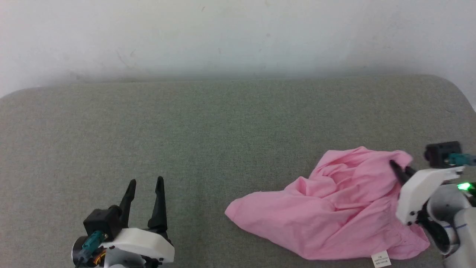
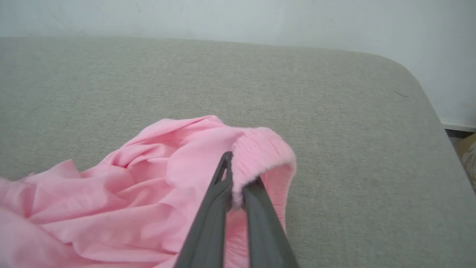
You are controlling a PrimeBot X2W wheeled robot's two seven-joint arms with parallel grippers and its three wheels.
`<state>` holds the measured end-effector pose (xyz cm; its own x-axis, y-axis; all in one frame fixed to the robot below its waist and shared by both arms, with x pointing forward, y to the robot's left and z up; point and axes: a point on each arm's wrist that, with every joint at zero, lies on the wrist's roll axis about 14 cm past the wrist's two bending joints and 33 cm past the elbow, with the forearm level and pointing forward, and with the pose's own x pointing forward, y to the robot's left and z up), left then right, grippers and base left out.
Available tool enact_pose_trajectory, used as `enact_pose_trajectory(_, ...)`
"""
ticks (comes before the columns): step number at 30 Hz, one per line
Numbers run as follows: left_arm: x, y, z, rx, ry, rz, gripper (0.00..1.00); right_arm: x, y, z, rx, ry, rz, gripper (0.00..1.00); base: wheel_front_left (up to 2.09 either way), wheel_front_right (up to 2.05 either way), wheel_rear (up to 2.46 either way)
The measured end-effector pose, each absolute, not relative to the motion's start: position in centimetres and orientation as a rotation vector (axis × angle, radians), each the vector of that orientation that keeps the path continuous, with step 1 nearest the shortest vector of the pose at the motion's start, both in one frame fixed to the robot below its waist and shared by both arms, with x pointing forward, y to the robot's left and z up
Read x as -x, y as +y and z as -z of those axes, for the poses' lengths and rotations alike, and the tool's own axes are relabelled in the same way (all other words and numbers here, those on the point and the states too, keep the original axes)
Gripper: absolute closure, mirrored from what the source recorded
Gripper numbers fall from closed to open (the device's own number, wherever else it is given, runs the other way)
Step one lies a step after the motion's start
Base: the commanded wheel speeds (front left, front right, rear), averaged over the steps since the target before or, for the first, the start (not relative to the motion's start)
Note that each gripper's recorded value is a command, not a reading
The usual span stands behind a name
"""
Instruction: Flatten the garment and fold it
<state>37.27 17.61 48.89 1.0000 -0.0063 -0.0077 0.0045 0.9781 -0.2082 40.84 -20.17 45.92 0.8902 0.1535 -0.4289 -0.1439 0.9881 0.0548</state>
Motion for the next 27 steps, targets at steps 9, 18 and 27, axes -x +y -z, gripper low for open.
enact_pose_trajectory(9,-37.6,17.2,-48.7,0.222,0.013,0.013,0.0,-38.6,-30.4,-44.2,-0.107,0.449,0.172,1.0,0.0,0.0,0.0)
enact_pose_trajectory(18,-37.8,17.3,-48.8,0.226,0.009,0.012,0.0,-38.0,-29.1,-44.1,-0.126,0.299,0.201,0.0,0.0,0.0,0.0)
enact_pose_trajectory(27,-37.4,17.1,-49.8,0.218,-0.019,0.022,0.0,-37.4,-27.2,-49.9,-0.038,0.011,0.167,0.0,0.0,0.0,0.0)
